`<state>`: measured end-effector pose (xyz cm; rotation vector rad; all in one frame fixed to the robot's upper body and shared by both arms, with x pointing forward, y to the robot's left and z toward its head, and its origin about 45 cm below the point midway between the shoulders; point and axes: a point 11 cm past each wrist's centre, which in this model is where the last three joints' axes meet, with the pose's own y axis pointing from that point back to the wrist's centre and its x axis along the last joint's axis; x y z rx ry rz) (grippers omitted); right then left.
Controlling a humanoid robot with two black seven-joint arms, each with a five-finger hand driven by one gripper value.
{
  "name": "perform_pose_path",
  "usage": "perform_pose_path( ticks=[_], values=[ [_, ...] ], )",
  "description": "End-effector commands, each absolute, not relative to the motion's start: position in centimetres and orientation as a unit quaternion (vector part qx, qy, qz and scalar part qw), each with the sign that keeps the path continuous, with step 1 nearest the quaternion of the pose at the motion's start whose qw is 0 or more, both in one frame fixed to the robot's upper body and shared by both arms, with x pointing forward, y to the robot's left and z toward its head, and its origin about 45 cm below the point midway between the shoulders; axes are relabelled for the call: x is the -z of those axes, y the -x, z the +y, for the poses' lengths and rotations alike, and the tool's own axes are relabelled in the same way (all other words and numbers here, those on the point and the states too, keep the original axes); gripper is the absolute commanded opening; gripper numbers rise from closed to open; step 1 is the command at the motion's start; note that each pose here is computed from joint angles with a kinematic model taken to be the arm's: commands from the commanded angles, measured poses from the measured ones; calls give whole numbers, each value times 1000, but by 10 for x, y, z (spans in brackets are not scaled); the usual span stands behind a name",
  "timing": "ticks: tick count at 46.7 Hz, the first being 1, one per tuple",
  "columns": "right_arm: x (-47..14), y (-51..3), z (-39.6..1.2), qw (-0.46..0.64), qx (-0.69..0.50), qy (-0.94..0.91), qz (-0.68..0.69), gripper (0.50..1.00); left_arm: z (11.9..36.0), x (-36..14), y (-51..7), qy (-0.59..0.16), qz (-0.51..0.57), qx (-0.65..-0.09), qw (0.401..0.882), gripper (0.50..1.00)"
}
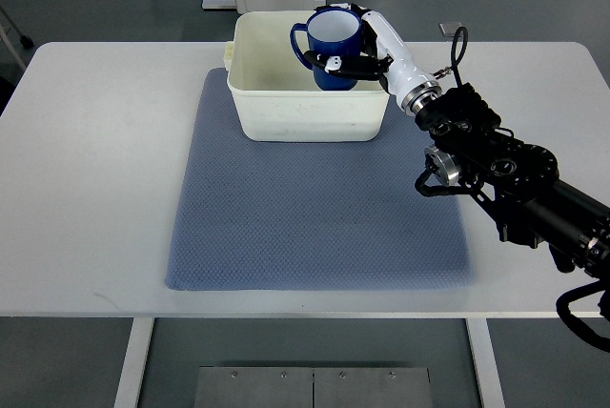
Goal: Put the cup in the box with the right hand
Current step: 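Lower the blue mug into the cream tub with the right hand, then open the right hand's fingers to release the mug in the tub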
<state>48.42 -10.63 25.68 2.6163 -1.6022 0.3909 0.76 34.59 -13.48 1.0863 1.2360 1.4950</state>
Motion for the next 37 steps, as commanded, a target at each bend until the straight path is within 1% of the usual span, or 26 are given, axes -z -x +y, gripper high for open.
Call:
perform_pose_path(
  ticks=[1, 9, 10, 11, 12, 13, 14, 37],
  values=[
    [-258, -485, -107, 23, -126, -845, -519, 500, 346, 135, -8, -438, 498, -603, 443, 1000],
    [-258, -486, -109, 23, -129, -840, -527, 500, 346, 135, -8, -438, 498, -603, 443, 1000],
    [-259, -485, -108, 22, -129, -840, -527, 566, 346, 135, -8, -438, 498, -603, 443, 1000],
    [-259, -485, -108, 22, -129, -840, -527, 662, 346, 135, -8, -438, 498, -602, 444, 1000],
    [-259, -485, -108, 22, -129, -840, -527, 783, 346, 135, -8, -438, 498, -603, 443, 1000],
    [-258, -485, -108, 23, -129, -840, -526, 917, 346, 135, -8, -438, 498, -603, 443, 1000],
    [-259, -485, -108, 21, -129, -840, -526, 999, 346, 135, -8, -438, 498, -603, 443, 1000],
    [-256, -483, -106, 21, -128, -843, -523, 1000, 346, 135, -8, -438, 498, -603, 443, 1000]
  ],
)
